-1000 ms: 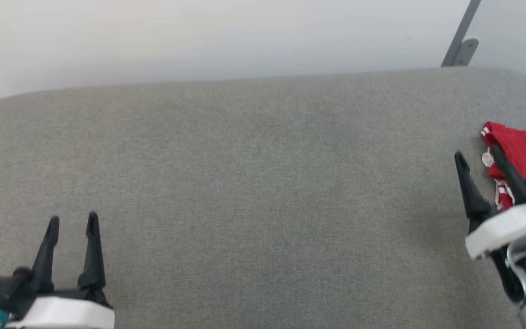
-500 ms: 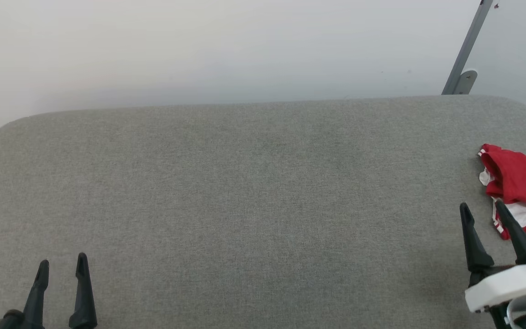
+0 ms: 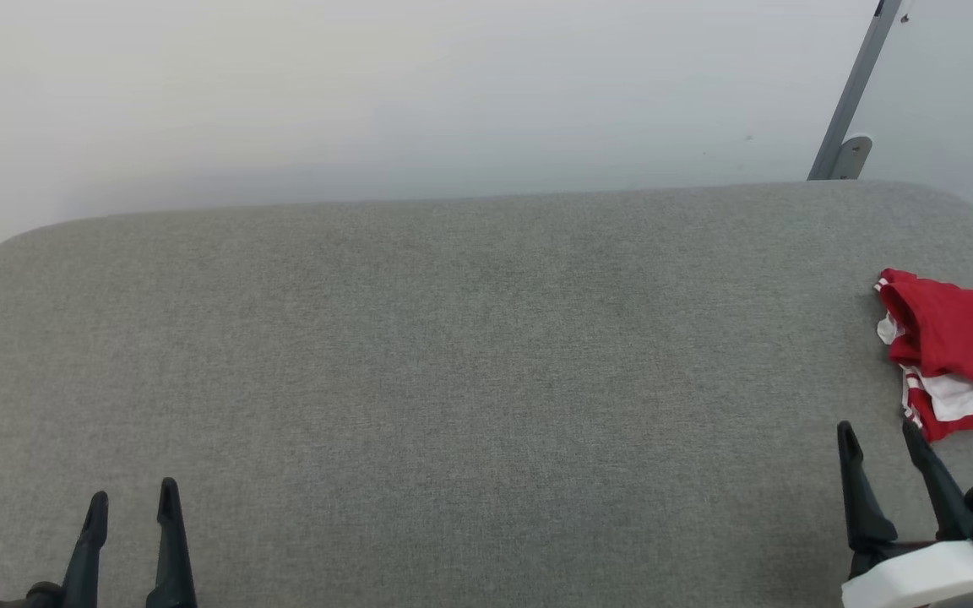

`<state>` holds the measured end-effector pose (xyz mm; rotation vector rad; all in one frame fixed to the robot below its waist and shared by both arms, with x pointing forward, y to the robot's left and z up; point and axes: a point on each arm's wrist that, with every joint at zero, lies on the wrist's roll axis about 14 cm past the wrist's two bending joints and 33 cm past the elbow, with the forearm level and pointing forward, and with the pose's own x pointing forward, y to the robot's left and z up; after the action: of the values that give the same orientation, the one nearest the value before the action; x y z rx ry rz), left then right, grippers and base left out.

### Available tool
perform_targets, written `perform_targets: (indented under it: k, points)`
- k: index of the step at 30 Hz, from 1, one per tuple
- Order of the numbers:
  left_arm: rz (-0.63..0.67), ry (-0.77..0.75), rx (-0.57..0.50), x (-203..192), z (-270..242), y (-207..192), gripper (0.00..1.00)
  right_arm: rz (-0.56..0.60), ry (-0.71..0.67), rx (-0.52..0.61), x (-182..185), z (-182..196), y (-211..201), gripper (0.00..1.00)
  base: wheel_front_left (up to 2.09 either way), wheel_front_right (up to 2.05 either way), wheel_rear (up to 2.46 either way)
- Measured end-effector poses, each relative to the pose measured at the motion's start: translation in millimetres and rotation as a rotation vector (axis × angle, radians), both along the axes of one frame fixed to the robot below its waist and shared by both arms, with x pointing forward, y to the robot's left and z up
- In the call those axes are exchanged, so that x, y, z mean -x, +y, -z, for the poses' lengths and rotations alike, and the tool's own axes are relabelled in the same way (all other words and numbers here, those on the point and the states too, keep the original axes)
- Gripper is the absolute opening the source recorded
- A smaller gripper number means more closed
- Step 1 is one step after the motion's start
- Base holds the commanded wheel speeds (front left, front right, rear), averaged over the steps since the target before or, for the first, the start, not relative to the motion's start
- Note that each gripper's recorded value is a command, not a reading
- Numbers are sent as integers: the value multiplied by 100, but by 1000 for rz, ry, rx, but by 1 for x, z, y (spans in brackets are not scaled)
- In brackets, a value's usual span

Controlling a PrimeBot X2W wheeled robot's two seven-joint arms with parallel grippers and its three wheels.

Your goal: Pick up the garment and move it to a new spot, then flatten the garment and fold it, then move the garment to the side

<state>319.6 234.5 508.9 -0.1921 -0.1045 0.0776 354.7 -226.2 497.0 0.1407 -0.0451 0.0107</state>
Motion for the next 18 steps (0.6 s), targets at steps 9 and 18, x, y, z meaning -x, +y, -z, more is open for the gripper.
perform_targets:
  k: [9,18]
  points:
    - [13,1,2,-1,1,-6,100,3,11,-10,7,5,3,100,0,0,0]
    - [1,42,8,1,14,-5,0,-2,36,-11,10,13,7,0,0,0,0]
